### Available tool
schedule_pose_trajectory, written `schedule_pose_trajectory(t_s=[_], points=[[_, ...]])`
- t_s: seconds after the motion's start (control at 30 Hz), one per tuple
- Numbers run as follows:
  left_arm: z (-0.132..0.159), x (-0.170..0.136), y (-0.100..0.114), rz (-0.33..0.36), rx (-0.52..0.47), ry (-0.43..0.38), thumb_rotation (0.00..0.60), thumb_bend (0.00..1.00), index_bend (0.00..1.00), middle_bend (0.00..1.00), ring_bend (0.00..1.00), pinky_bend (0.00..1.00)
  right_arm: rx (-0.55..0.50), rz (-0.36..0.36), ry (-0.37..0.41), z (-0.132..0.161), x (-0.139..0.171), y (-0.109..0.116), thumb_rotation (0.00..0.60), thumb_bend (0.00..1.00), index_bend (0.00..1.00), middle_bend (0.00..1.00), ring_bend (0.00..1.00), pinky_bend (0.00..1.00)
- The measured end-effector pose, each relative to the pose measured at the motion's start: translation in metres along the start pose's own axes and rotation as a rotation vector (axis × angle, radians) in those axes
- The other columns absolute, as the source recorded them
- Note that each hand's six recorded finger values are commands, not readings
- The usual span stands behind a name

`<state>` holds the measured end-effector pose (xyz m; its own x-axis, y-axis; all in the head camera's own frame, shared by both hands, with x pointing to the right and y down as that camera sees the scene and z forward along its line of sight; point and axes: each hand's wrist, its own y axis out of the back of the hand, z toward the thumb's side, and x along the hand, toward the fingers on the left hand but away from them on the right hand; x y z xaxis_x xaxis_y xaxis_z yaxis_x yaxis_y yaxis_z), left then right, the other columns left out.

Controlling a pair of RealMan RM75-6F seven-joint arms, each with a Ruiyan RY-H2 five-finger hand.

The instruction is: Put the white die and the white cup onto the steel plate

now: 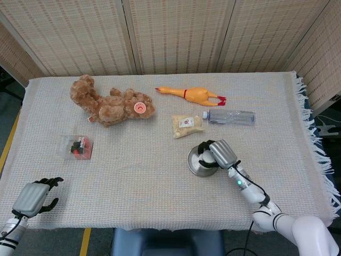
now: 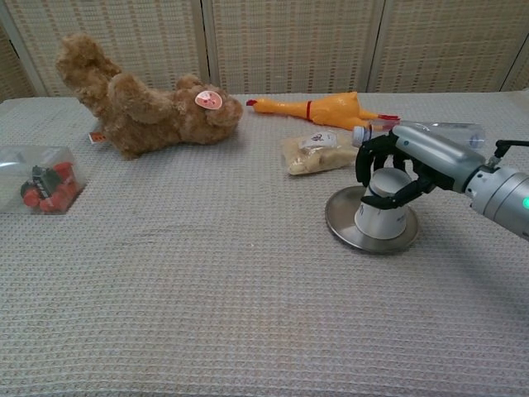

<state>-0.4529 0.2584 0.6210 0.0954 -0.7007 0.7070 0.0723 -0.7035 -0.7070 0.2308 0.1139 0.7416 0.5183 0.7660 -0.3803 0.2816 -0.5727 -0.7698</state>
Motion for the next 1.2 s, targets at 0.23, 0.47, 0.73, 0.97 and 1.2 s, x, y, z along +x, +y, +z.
schedule_pose_trajectory(t_s=[0.23,0.47,0.73,0.97,1.2], points=[[0.001,0.0,0.0,-0.001,0.003,-0.002,0.6,0.36,0.24,0.33,0.3,0.45,0.116,-0.066,0.002,-0.009,-0.003,0.006,0.6,0.16,0.52,0.51,0.54,0.68],[0.001,0.0,-0.001,-0.003,0.004,-0.002,0.6,0.36,0.24,0.33,0.3,0.45,-0.163,0.015,-0.01,-0.007,-0.002,-0.008,0.6,0.16,0.52,0.52,0.54,0.68],[0.001,0.0,-0.001,-0.004,0.003,-0.003,0.6,0.36,0.24,0.33,0.3,0.45,-0.364,0.088,-0.012,0.0,0.001,-0.016,0.6,0.16,0.52,0.52,0.54,0.68],[0.001,0.0,-0.001,-0.004,0.003,-0.005,0.6,0.36,0.24,0.33,0.3,0.45,-0.079,0.009,0.021,-0.006,0.0,-0.005,0.6,0.16,0.53,0.52,0.54,0.68],[0.001,0.0,-0.001,-0.005,0.005,-0.004,0.6,0.36,0.24,0.33,0.3,0.45,-0.022,-0.025,0.036,-0.005,0.0,-0.008,0.6,0.16,0.53,0.52,0.54,0.68]])
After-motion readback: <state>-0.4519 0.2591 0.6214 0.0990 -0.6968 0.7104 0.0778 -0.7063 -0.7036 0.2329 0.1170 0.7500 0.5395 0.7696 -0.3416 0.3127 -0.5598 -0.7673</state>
